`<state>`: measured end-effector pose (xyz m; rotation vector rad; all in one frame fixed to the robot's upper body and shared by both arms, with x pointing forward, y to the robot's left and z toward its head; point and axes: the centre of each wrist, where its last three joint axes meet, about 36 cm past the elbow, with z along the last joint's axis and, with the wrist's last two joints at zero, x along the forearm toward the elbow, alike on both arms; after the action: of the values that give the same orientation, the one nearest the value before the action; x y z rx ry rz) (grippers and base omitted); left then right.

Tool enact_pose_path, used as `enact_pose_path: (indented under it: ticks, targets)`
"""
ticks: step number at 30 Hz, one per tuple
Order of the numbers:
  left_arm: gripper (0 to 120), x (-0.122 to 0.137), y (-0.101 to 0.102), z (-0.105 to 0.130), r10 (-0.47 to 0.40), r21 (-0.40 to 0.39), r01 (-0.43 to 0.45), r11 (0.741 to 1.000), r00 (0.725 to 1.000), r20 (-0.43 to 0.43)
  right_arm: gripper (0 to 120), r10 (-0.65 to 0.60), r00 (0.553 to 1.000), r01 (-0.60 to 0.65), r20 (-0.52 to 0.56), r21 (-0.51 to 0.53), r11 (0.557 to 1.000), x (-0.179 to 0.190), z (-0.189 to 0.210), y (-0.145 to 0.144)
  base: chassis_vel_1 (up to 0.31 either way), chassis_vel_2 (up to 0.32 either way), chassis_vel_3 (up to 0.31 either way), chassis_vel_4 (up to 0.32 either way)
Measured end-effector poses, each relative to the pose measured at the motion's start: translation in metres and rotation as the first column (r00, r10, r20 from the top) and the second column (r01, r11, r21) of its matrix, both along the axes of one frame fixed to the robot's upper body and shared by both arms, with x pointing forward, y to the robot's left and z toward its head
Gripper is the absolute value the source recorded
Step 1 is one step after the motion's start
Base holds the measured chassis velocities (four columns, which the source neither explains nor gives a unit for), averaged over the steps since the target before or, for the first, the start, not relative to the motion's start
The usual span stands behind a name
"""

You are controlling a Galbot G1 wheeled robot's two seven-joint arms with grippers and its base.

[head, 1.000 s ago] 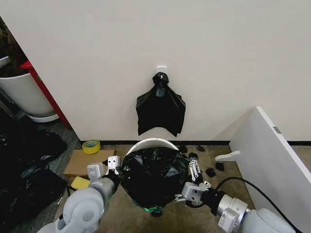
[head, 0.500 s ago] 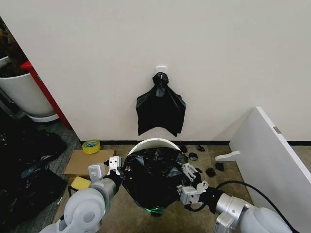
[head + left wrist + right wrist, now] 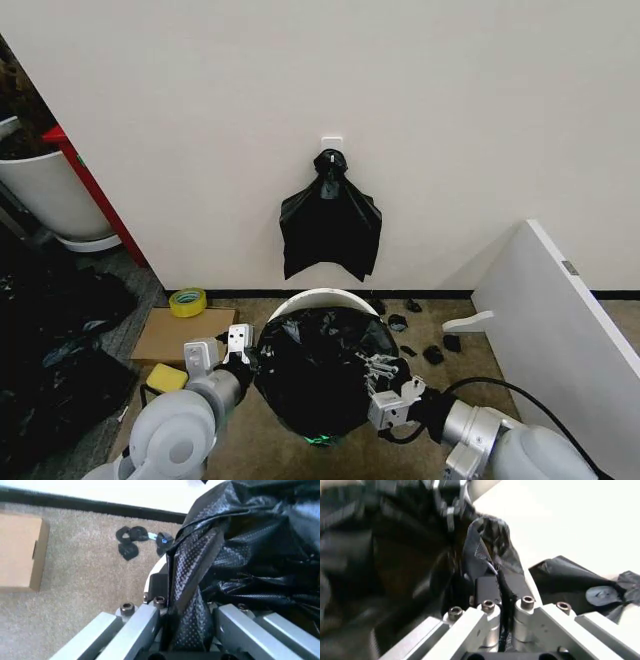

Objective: Place the garbage bag over the trash bin.

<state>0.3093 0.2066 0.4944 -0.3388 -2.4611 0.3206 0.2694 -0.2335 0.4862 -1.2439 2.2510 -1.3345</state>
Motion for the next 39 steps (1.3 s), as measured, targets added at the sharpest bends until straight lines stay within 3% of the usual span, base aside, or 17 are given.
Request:
enact_pose_path:
  ticks: [6,9,12,18,22,32,39]
  targets:
    - [1,-0.007,-0.002,-0.008,-0.085,0.063,0.082,0.995,0.995,0.058,0,0.001,0.989,0.023,-0.147,0.161,0.987,0.0,0.015,0.0,0.0,0.0,0.0,0.0]
    - [1,-0.008,-0.002,-0.009,-0.103,0.076,0.098,0.992,0.992,0.069,0,-0.006,0.985,0.037,-0.17,0.184,0.982,0.0,0.018,0.0,0.0,0.0,0.0,0.0]
    - [1,-0.015,-0.005,-0.017,-0.201,0.146,0.18,0.973,0.969,0.143,0,-0.056,0.955,0.14,-0.292,0.276,0.951,0.004,0.03,-0.001,0.0,0.0,0.0,0.0]
    - [1,-0.021,-0.008,-0.025,-0.297,0.212,0.253,0.944,0.931,0.211,0,-0.14,0.898,0.292,-0.416,0.328,0.898,0.014,0.037,-0.006,0.0,0.0,0.0,0.0]
    - [1,-0.022,-0.007,-0.031,-0.353,0.245,0.292,0.925,0.898,0.263,0,-0.219,0.834,0.41,-0.506,0.304,0.86,0.023,0.036,-0.012,0.0,0.0,0.0,0.0]
    - [1,-0.022,-0.002,-0.032,-0.419,0.289,0.333,0.897,0.847,0.326,0,-0.324,0.733,0.548,-0.598,0.238,0.802,0.04,0.03,-0.024,0.0,0.0,0.0,0.0]
    - [1,-0.014,0.003,-0.033,-0.389,0.282,0.295,0.913,0.839,0.38,0,-0.426,0.679,0.61,-0.598,0.136,0.781,0.045,0.018,-0.04,0.0,0.0,0.0,0.0]
